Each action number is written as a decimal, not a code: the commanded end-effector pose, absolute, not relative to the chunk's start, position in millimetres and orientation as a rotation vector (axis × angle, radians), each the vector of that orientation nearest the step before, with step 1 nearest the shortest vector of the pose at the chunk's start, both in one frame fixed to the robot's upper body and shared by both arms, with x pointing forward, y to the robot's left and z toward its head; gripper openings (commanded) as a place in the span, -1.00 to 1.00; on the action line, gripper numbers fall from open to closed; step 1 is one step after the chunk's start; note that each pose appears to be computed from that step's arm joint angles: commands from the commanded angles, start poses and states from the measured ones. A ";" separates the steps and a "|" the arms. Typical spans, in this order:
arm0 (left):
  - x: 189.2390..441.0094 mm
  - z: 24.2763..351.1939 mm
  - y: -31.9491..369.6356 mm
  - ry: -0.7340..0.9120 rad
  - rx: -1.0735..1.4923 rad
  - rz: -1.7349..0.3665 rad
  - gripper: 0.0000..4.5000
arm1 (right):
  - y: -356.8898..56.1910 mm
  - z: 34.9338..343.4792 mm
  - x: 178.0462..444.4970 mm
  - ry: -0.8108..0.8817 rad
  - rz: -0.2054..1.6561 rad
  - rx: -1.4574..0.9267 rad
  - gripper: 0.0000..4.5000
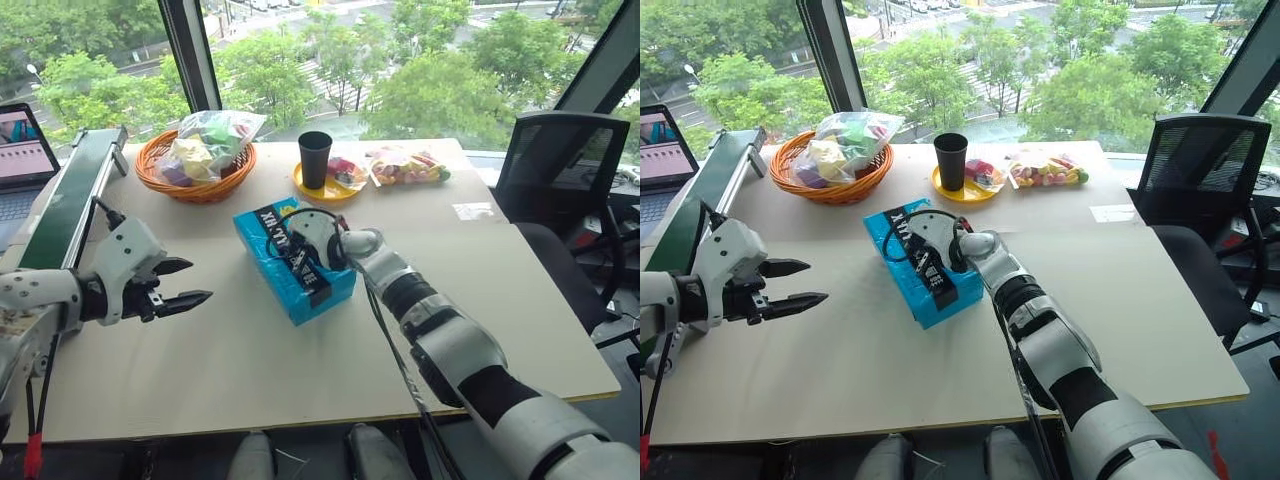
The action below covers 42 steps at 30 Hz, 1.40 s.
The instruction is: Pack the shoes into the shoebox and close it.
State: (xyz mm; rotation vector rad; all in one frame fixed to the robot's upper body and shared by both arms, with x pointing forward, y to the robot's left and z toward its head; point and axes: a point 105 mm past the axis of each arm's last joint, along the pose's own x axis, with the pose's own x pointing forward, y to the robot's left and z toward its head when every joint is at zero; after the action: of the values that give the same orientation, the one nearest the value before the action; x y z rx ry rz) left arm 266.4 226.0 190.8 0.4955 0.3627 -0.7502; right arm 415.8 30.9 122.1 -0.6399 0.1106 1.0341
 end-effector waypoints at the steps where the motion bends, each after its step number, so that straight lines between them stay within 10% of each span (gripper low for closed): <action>1: 263.9 197.0 221.8 0.322 0.516 -0.745 0.48 | -8.8 48.8 408.5 0.344 0.999 -0.883 -0.98; 14: 280.3 182.3 197.3 0.269 0.423 -0.809 0.48 | -30.5 186.4 392.6 0.019 1.112 -0.271 -0.98; 21: 288.7 170.9 188.5 0.230 0.352 -0.828 0.48 | -98.1 197.9 370.9 0.060 0.956 -0.263 0.02; 27: 289.4 161.6 203.9 0.126 0.249 -0.719 0.48 | -188.6 164.8 359.3 0.138 0.667 -0.232 0.97; 42: 266.7 44.9 213.7 0.113 0.126 -0.260 0.48 | -218.8 37.5 316.8 0.179 0.255 -0.076 0.99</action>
State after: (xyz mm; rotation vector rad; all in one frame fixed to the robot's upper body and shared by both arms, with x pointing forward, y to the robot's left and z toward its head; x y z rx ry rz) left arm 265.7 215.3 42.2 0.0858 0.1552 -0.2876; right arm 316.1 -217.9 31.0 -0.0323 0.2382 0.2864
